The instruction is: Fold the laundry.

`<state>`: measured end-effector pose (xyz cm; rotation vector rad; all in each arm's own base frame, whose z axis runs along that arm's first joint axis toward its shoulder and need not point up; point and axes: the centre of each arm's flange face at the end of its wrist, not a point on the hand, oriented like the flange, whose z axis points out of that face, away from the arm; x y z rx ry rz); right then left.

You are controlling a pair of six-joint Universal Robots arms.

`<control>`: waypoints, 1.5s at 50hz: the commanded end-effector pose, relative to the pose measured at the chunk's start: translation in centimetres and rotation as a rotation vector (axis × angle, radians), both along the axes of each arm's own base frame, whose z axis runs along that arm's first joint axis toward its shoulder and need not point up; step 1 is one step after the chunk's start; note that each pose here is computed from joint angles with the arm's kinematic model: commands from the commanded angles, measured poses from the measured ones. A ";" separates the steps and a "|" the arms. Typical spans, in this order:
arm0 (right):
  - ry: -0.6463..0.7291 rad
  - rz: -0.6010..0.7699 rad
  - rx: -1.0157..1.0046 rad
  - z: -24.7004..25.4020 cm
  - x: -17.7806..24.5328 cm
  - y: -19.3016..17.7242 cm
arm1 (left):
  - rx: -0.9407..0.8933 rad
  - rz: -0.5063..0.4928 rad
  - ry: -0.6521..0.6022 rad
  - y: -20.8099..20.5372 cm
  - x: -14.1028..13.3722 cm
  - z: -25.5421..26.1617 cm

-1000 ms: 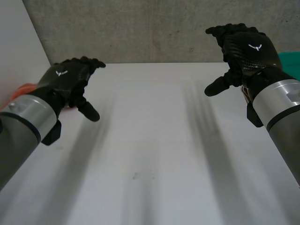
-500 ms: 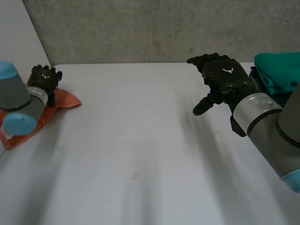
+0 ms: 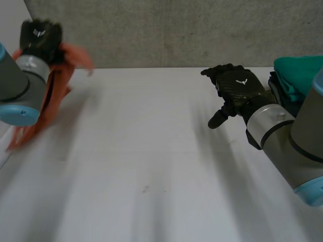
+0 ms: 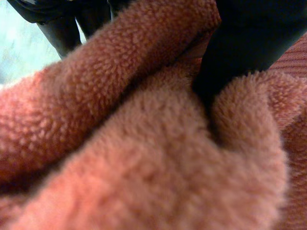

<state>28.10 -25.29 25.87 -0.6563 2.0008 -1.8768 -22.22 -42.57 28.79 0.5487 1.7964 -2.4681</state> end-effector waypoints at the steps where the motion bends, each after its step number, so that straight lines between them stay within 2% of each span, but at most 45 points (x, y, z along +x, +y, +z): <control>1: -0.027 -0.032 -0.056 2.2 -1.0 -0.3 | 0.098 -0.334 0.104 9.5 -6.6 2.3; 6: -0.042 -0.067 -0.091 3.5 -2.1 -0.9 | 0.278 -0.479 0.046 15.3 -11.1 -2.9; 7: -0.042 -0.081 -0.100 3.8 -2.4 -1.3 | 0.340 -0.528 0.011 17.4 -12.6 -5.2; 11: -0.024 -0.117 -0.105 3.7 -3.3 -2.5 | 0.444 -0.607 -0.084 20.9 -15.1 -10.0; 15: 0.015 -0.135 -0.077 2.8 -3.7 -3.4 | 0.439 -0.609 -0.181 22.2 -15.7 -11.0; 17: 0.036 -0.140 -0.055 2.3 -3.9 -3.5 | 0.412 -0.582 -0.199 22.0 -15.3 -10.1; 18: 0.058 -0.138 -0.030 1.9 -3.9 -3.4 | 0.369 -0.538 -0.197 21.6 -14.7 -8.4; 22: 0.104 -0.124 0.037 0.8 -3.8 -2.6 | 0.300 -0.433 -0.138 20.2 -12.4 -4.7; 27: 0.144 -0.098 0.116 -0.6 -3.6 -1.1 | 0.276 -0.379 -0.075 19.6 -9.7 -2.4; 33: 0.189 -0.006 0.192 -2.3 -2.2 1.9 | 0.349 -0.370 -0.088 19.7 -7.0 -3.8; 40: 0.230 0.126 0.220 -5.3 0.9 5.6 | 0.444 -0.312 -0.092 19.2 -4.2 -6.3; 51: 0.275 0.103 0.119 -10.4 4.8 5.0 | 0.488 -0.267 -0.030 18.9 -2.5 -7.5; 57: 0.242 0.118 -0.007 -7.2 6.2 4.9 | 0.517 -0.253 -0.009 18.4 -2.2 -8.3; 62: 0.117 0.158 -0.191 0.8 6.1 6.5 | 0.554 -0.234 0.036 16.9 -2.3 -9.6; 66: 0.058 0.226 -0.276 4.3 6.0 7.9 | 0.584 -0.221 0.090 15.6 -2.4 -10.2; 75: 0.028 0.290 -0.267 6.4 5.2 9.7 | 0.695 -0.242 0.219 15.3 -3.6 -10.5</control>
